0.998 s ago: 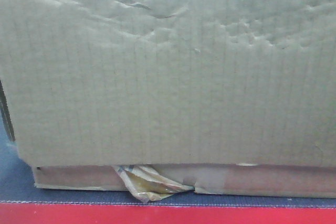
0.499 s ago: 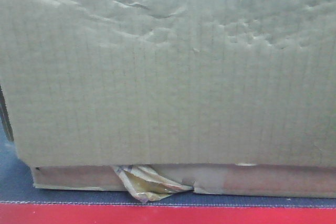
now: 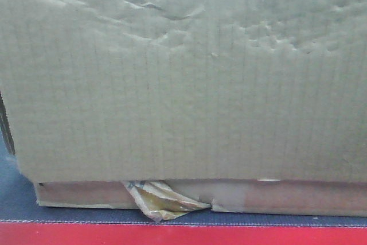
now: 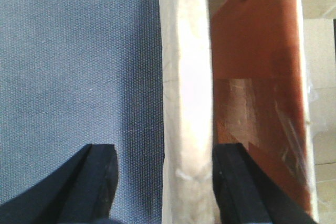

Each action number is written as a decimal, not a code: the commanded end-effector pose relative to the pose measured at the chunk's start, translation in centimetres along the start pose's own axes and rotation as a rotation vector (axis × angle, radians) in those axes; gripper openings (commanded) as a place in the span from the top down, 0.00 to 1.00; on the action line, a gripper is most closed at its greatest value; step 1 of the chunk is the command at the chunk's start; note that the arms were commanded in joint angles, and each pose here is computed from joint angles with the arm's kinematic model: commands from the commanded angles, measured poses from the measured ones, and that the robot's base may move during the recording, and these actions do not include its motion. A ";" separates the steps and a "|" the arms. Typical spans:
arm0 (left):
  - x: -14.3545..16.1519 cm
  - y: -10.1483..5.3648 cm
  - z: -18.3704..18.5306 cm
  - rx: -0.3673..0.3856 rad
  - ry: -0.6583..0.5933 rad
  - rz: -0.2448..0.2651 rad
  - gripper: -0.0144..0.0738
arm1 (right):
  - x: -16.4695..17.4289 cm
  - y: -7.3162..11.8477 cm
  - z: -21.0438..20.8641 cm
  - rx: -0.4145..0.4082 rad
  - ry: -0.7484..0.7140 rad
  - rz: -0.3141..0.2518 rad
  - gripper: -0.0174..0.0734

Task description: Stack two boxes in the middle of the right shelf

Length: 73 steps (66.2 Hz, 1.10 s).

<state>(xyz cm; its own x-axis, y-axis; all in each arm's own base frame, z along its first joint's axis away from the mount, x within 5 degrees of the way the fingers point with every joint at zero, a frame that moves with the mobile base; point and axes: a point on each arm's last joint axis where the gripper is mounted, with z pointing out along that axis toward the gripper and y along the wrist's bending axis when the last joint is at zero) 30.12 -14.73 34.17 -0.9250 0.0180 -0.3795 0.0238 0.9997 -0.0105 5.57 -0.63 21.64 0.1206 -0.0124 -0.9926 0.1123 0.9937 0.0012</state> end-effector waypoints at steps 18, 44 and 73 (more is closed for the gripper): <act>0.1 -0.1 -0.4 0.013 -0.008 0.004 0.48 | -2.4 0.0 -0.2 0.004 -0.113 0.003 0.99; 0.1 -0.1 -0.4 0.013 -0.008 0.004 0.48 | -9.6 -0.1 1.7 0.014 0.402 0.005 0.99; 0.1 -0.1 -0.4 0.013 -0.008 0.004 0.48 | -9.8 -0.1 9.5 0.017 0.900 0.010 0.99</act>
<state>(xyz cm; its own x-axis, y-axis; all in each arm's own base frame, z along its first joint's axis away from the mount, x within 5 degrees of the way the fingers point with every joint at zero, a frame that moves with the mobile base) 30.12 -14.75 34.17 -0.9247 0.0196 -0.3803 0.0261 0.9996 -0.0121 12.72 -1.52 32.63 -0.6681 0.0883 -0.7388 0.1272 0.9919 0.0036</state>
